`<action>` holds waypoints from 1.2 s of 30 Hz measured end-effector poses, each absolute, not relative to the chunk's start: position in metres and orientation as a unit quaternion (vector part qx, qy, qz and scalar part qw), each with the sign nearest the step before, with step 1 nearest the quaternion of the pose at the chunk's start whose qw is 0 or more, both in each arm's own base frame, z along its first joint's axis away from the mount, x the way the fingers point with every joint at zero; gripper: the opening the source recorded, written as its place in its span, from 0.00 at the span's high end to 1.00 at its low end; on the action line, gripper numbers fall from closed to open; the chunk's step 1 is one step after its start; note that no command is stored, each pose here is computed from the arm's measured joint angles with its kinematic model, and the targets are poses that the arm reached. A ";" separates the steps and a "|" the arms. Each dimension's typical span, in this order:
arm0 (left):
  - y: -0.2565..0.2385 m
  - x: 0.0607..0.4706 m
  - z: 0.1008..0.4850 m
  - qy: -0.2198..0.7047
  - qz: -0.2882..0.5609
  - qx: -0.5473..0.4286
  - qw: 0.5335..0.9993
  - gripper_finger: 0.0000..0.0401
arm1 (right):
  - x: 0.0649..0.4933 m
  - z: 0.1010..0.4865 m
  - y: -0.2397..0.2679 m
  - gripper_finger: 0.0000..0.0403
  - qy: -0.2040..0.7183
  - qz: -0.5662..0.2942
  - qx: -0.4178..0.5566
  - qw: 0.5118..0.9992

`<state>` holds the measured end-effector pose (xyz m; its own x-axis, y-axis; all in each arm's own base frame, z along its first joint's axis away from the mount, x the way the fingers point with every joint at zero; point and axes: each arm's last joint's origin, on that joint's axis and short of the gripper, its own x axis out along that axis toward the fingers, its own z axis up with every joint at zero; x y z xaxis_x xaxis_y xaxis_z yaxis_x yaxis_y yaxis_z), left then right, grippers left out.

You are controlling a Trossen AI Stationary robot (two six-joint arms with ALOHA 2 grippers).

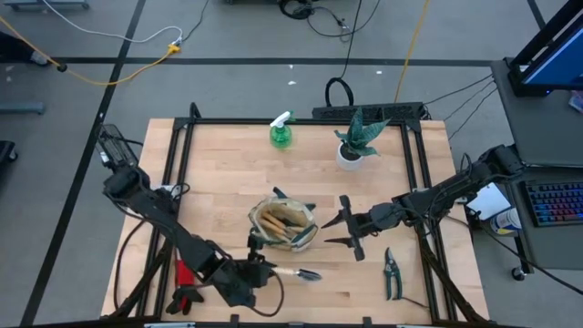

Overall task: Pick & Place Garden tools in Gardening bag
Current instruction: Put the brown trowel into the gardening bag

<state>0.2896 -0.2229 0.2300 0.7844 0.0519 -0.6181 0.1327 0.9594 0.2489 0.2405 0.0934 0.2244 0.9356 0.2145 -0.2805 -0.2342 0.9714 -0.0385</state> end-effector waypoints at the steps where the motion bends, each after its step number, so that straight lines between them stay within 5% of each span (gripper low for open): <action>1: -0.223 0.289 0.231 0.325 -0.023 0.150 0.933 0.82 | 0.241 0.225 0.093 0.58 0.137 0.113 -0.026 0.984; 15: -0.220 0.293 0.234 0.312 -0.029 0.174 0.934 0.81 | 0.241 0.225 0.094 0.58 0.143 0.104 0.033 0.984; 36: -0.245 0.275 0.231 0.370 -0.107 -0.019 0.922 0.82 | 0.241 0.225 0.094 0.58 0.143 0.105 0.026 0.984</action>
